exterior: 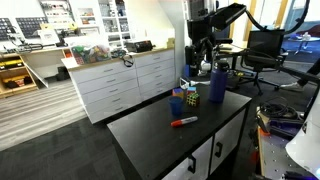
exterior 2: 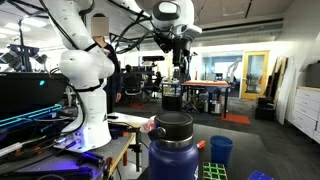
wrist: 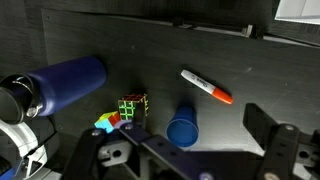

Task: Put the pen in the cup

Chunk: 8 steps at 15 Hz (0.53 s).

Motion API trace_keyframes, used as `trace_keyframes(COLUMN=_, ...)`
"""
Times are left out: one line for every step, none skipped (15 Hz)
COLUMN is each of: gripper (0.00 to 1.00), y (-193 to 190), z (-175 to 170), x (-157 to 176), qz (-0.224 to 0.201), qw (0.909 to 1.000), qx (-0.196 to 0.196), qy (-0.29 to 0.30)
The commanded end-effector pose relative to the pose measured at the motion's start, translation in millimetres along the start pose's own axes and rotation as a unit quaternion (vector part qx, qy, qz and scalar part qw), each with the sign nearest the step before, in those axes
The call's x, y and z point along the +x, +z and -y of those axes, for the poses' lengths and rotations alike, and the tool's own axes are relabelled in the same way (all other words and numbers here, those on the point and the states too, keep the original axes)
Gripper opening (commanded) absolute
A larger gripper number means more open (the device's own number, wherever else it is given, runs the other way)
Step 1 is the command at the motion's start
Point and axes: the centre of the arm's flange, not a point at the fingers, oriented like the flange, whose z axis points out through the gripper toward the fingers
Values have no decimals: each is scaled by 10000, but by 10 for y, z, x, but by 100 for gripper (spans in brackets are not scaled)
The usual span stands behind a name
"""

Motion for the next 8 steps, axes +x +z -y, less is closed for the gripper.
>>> trace_keyframes(gripper=100, y=0, z=0, x=0, qz=0, qw=10000, qx=0, qy=0)
trace_keyframes(gripper=100, y=0, z=0, x=0, qz=0, qw=10000, qx=0, qy=0)
trace_keyframes(gripper=100, y=0, z=0, x=0, qz=0, qw=10000, qx=0, qy=0)
trace_keyframes(gripper=100, y=-4, z=-10, x=12, qz=31, qw=9999, qx=97, qy=-33)
trace_keyframes(gripper=100, y=-6, z=-17, x=18, qz=40, qw=9999, qx=156, qy=-59)
trace_keyframes(gripper=100, y=-12, z=-36, x=31, qz=43, qw=9997, qx=233, qy=-104)
trace_keyframes(gripper=100, y=-13, z=-50, x=41, qz=47, qw=9995, qx=283, qy=-136)
trace_keyframes(gripper=100, y=-14, z=-72, x=57, qz=55, qw=9993, qx=334, qy=-186)
